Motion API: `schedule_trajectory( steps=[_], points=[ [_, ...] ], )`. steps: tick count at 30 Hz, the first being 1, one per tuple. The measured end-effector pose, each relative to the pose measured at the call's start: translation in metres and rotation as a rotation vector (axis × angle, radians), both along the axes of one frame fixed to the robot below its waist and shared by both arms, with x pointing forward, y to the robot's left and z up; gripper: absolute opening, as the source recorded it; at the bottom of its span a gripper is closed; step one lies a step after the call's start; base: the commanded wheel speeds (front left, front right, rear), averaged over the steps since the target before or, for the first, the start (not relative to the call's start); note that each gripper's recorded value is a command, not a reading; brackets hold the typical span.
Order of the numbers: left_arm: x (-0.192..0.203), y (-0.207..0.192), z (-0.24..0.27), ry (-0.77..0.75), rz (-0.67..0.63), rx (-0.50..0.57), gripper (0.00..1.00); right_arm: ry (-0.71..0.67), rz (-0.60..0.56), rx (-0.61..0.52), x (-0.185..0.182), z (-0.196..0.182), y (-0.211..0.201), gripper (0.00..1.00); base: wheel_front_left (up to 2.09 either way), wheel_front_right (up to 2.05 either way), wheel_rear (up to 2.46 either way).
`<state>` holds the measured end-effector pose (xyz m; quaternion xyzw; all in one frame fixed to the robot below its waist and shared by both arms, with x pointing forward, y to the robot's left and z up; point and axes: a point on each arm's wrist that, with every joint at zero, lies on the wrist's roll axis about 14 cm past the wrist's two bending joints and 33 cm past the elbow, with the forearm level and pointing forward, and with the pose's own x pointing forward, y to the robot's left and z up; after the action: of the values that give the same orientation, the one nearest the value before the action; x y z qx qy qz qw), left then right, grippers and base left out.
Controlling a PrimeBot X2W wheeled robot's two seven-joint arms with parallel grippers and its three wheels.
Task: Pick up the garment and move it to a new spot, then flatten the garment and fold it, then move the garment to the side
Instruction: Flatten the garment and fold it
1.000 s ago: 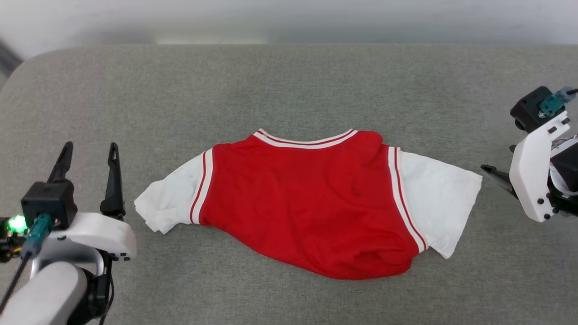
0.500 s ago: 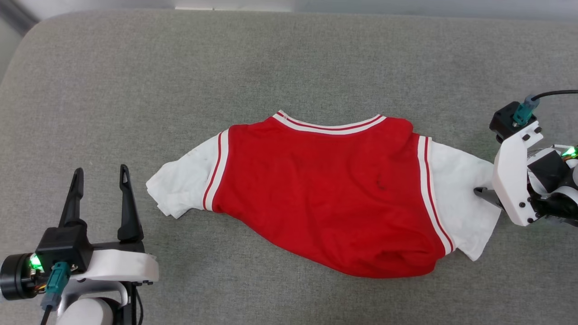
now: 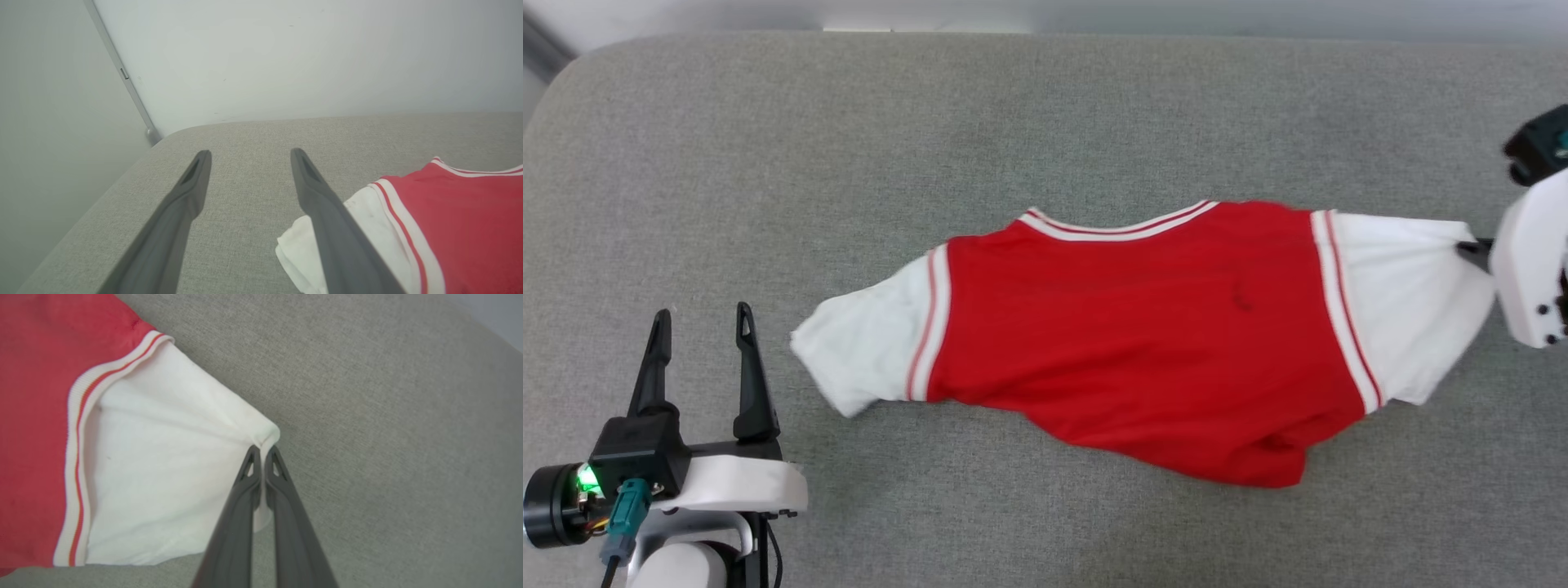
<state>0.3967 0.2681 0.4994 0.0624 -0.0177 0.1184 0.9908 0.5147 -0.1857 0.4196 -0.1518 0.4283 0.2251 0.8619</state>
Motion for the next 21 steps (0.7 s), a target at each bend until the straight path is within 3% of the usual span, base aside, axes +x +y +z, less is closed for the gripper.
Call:
schedule_trajectory(
  steps=[4,9,14,15,16,21],
  points=[
    [-0.003,-0.002,0.000,-0.001,-0.006,-0.004,1.00,0.002,-0.074,-0.037,-0.002,0.006,-0.035,0.00,0.00,0.00,0.00],
    [-0.003,-0.005,-0.003,0.003,-0.015,-0.007,1.00,0.131,-0.181,-0.093,-0.033,-0.027,-0.077,0.00,0.00,0.00,0.00],
    [-0.002,-0.010,-0.010,0.022,-0.035,-0.007,1.00,0.171,-0.218,-0.067,-0.046,-0.044,-0.077,0.00,0.00,0.00,0.00],
    [-0.001,-0.011,-0.011,0.027,-0.038,-0.004,1.00,0.152,-0.219,-0.055,-0.044,-0.042,-0.075,0.36,0.00,0.00,0.00],
    [-0.001,-0.011,-0.011,0.028,-0.044,0.001,1.00,0.123,-0.217,-0.048,-0.041,-0.039,-0.074,1.00,0.00,0.00,0.00],
    [0.010,-0.010,0.006,-0.016,-0.088,0.043,1.00,-0.067,-0.194,-0.025,-0.020,-0.007,-0.073,1.00,0.00,0.00,0.00]
  ],
)
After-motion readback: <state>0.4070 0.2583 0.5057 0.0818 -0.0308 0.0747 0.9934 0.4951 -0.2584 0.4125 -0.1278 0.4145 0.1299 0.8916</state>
